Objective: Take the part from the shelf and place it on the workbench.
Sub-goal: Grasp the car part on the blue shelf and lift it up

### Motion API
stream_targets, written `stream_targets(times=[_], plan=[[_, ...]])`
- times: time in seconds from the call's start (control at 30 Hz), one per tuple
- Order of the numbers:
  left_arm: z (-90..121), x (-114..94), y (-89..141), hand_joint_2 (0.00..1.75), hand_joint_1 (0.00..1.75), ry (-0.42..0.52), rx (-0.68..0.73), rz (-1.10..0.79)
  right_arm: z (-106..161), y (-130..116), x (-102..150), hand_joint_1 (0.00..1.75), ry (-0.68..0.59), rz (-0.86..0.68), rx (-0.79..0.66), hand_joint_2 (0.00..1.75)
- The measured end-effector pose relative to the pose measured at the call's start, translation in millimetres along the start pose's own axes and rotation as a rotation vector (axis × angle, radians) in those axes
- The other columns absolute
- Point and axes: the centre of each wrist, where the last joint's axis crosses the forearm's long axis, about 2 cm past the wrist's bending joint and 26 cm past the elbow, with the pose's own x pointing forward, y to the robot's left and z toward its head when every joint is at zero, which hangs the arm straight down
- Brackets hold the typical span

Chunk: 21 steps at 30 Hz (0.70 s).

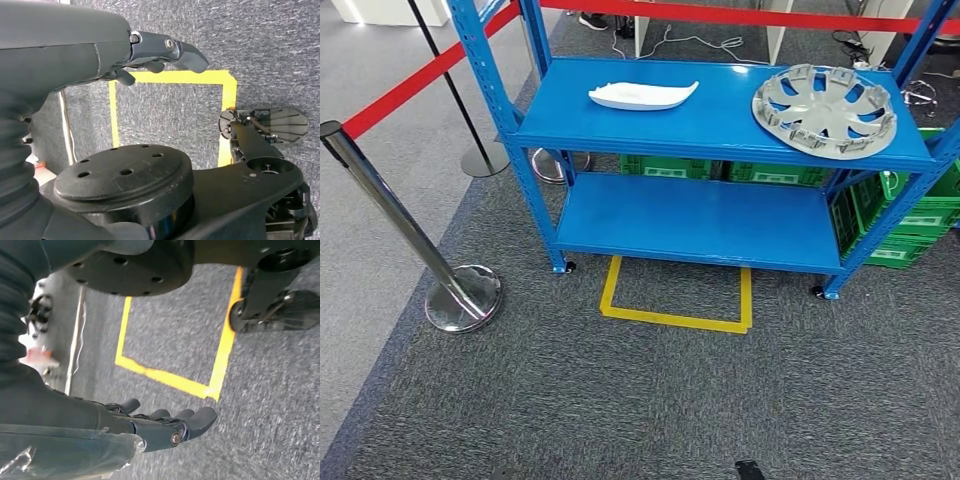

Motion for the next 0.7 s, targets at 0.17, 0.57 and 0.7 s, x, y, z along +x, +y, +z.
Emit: stream_targets(times=[0.17, 0.57, 0.7], plan=[[0.0, 0.1, 1.5, 1.75, 0.0, -0.019, 0.05, -0.011, -0.2, 0.8, -2.5, 0.0, -0.038, -0.157, 0.078, 1.75], [0.5, 3.1, -4.1, 1.75, 0.0, -0.06, 0.069, -0.073, -0.7, -14.3, 42.7, 0.0, -0.232, -0.175, 0.141, 1.75], [0.8, 9.0, -8.3, 1.75, 0.0, -0.069, 0.061, -0.083, 4.2, -27.9, 91.1, 0.0, -0.336, -0.033, 0.104, 1.75]])
